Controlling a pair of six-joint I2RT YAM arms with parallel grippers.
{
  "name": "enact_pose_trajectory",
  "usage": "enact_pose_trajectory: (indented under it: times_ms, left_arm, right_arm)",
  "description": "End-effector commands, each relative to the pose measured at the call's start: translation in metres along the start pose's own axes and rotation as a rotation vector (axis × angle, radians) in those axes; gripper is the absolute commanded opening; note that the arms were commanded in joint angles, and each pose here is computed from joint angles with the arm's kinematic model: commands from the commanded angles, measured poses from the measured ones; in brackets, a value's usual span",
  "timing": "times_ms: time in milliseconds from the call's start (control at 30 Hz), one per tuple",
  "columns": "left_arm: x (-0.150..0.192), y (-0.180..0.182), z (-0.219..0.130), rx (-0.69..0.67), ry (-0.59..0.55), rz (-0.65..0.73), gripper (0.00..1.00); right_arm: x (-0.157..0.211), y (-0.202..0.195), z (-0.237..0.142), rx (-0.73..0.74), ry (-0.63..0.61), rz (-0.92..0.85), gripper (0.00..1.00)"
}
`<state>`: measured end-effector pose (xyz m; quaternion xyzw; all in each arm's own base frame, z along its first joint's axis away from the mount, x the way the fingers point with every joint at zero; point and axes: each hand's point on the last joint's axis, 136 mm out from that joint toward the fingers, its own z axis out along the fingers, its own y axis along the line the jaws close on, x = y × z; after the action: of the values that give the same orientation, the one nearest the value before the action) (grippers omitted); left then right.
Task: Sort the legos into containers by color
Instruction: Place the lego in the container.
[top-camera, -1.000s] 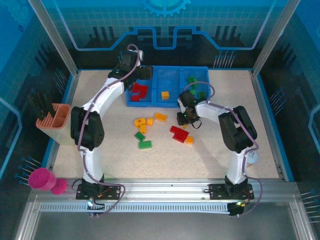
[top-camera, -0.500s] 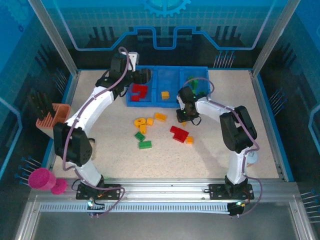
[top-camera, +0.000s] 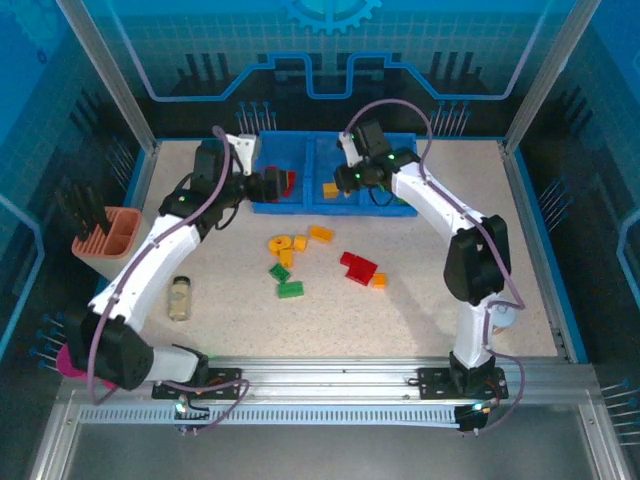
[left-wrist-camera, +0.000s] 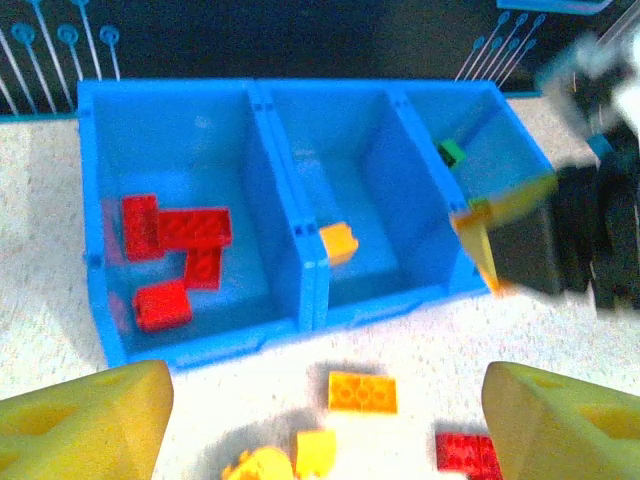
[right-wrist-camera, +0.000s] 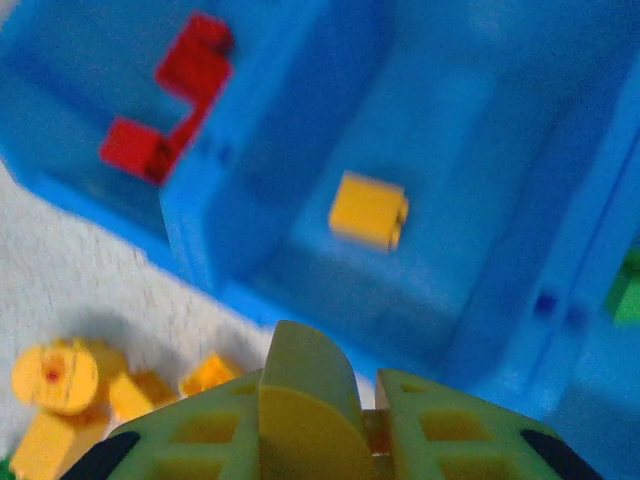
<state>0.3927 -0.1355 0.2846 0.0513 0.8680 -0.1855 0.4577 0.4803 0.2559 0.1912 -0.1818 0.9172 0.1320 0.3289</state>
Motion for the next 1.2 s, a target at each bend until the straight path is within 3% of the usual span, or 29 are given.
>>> enact_pose_trajectory:
  times_ms: [0, 233, 567, 767, 1000, 1167]
  left_arm:
    - [0.041, 0.005, -0.022, -0.022, 0.108, -0.047, 0.82]
    - [0.098, 0.007, -0.050, -0.021, 0.204, -0.140, 0.82]
    - [0.117, 0.004, -0.057, 0.006, 0.205, -0.203, 0.82]
    - [0.132, 0.004, -0.051, -0.012, 0.249, -0.228, 0.82]
    - [0.183, 0.011, -0.030, -0.213, 0.408, -0.137, 0.82]
    - [0.213, 0.009, -0.010, -0.233, 0.435, -0.212, 0.82]
  right_arm:
    - [-0.001, -0.004, 0.037, 0.046, 0.037, -0.071, 0.22]
    - [-0.014, -0.029, 0.091, 0.124, 0.066, -0.122, 0.23]
    - [-0.009, -0.038, 0.124, 0.099, 0.098, -0.136, 0.33]
    - [-0.015, -0.027, 0.108, 0.081, 0.072, -0.152, 0.42]
    - [-0.027, -0.005, 0.070, 0.056, 0.021, -0.196, 0.46]
    - [-0.025, 0.014, 0.031, 0.032, -0.016, -0.224, 0.51]
